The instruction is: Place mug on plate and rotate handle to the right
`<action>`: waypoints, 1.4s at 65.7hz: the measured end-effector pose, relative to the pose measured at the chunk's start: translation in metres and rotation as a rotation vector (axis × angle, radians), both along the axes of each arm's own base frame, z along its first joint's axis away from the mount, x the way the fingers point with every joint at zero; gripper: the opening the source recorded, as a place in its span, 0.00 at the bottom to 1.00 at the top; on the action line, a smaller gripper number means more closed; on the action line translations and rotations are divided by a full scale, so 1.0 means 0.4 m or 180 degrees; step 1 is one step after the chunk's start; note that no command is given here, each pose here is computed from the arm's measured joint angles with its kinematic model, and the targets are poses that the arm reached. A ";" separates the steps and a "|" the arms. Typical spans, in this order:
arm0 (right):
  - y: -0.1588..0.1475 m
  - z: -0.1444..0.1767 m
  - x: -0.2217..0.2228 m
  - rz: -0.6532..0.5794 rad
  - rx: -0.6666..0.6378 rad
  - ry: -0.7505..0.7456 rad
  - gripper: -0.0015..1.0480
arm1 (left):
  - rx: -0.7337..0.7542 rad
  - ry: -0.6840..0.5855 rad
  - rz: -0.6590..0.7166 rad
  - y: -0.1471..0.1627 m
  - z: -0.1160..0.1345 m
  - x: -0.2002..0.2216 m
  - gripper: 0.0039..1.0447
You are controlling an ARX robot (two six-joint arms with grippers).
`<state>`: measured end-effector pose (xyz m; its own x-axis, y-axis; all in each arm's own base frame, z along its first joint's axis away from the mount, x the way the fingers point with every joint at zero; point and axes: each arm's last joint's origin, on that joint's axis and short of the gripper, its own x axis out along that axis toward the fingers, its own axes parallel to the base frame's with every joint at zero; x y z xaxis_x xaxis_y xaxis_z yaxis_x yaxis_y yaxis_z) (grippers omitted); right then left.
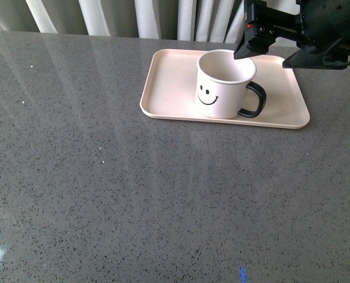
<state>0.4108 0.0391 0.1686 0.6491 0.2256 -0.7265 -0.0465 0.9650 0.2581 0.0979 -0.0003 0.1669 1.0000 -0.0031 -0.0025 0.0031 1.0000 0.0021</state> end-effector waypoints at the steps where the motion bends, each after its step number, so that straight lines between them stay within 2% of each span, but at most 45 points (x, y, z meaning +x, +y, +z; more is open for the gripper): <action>1: 0.000 -0.001 0.001 -0.0011 0.0008 0.0005 0.91 | 0.0000 0.0000 0.0000 0.000 0.000 0.000 0.91; 46: 0.005 -0.059 0.055 -0.0271 0.0219 0.0236 0.89 | 0.0000 0.0000 0.0000 0.000 0.000 0.000 0.91; 49: 0.005 -0.062 0.058 -0.0278 0.0223 0.0243 0.85 | 0.0000 0.0000 0.0000 0.000 0.000 0.000 0.91; 55: 0.006 -0.069 0.066 -0.0279 0.0222 0.0251 0.66 | 0.0000 0.0000 0.0000 0.000 0.000 0.000 0.91; 80: 0.005 -0.070 0.090 -0.0275 0.0208 0.0282 0.10 | 0.0000 0.0000 0.0000 0.000 0.000 0.000 0.91; 85: 0.002 -0.070 0.094 -0.0261 0.0216 0.0290 0.02 | 0.0000 0.0000 0.0000 0.000 0.000 0.000 0.91; 92: -0.008 -0.067 0.098 -0.0262 0.0219 0.0301 0.02 | 0.0000 0.0000 0.0000 0.000 0.000 0.000 0.91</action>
<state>0.4501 0.0359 0.1416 0.5969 0.2258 -0.7699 0.0598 0.9444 0.3233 0.0979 -0.0003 0.1669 1.0000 -0.0031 -0.0025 0.0031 1.0000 0.0021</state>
